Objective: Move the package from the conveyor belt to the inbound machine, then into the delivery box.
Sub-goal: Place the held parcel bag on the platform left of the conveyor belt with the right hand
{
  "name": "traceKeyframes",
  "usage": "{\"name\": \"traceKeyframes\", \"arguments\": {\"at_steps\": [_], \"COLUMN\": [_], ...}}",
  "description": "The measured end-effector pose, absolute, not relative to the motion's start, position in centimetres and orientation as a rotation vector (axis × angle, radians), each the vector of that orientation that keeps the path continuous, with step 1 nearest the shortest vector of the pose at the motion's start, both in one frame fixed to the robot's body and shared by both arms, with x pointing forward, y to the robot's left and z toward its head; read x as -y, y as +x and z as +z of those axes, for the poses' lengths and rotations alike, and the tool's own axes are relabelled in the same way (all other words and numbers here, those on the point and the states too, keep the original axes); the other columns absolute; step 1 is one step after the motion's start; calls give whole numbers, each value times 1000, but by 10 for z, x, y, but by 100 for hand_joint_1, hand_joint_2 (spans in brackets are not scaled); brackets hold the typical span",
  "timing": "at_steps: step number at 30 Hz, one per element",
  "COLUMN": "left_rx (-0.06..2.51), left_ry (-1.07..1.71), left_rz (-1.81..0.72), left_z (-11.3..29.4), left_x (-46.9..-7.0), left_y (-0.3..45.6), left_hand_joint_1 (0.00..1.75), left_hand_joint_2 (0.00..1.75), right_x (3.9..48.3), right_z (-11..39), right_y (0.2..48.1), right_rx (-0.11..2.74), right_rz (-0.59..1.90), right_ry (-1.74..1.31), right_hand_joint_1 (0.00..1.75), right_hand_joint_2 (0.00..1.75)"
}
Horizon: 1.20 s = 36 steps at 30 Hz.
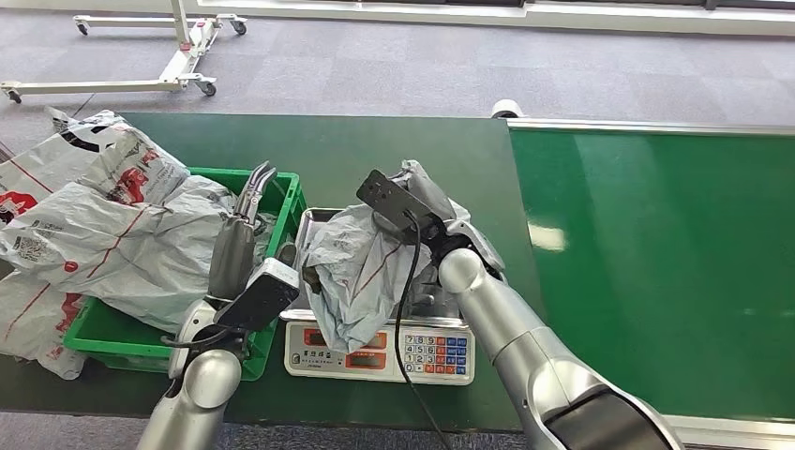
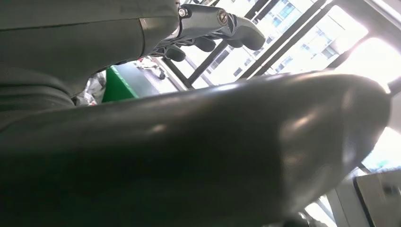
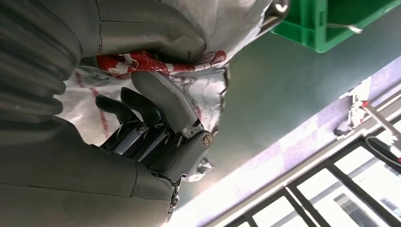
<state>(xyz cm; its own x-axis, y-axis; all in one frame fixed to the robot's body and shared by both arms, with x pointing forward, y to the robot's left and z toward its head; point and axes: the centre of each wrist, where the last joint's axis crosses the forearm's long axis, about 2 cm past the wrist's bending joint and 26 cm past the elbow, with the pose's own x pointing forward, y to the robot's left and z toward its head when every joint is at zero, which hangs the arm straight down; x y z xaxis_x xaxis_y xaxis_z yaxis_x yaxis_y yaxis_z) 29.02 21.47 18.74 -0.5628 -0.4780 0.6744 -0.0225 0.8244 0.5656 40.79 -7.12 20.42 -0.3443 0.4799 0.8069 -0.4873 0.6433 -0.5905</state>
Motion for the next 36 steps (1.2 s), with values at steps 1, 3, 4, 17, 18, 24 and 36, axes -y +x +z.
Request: {"name": "traceKeyframes", "arguments": {"at_steps": [1,3,4,17,18,24,36], "left_rx": [2105,2117,2125,2176,2165,2121,2060], "left_ry": [361,354,351,290,289,286,399], "left_rz": [-640,-648,-652,-658,-663,-686,-747], "left_z": [189,191,192,203,201,195,194], "left_x": [-213,-209,-207,-195,-195,-196,-199], "left_y": [291,291,291,286,286,287,288], "left_hand_joint_1": [0,0,0,0,0,0,0], "left_hand_joint_2": [0,0,0,0,0,0,0], "right_x": [67,57,51,11,12,19,28], "right_z": [212,227,234,266,263,258,265], "right_y": [409,411,411,401,401,407,410], "right_rx": [1655,1667,1672,1549,1529,1456,1472], "right_rz": [1004,1023,1032,1238,1255,1322,1348], "right_ry": [7,21,32,-55,-65,-132,-407], "right_hand_joint_1": [175,175,175,0,0,0,0], "right_hand_joint_2": [175,175,175,0,0,0,0]}}
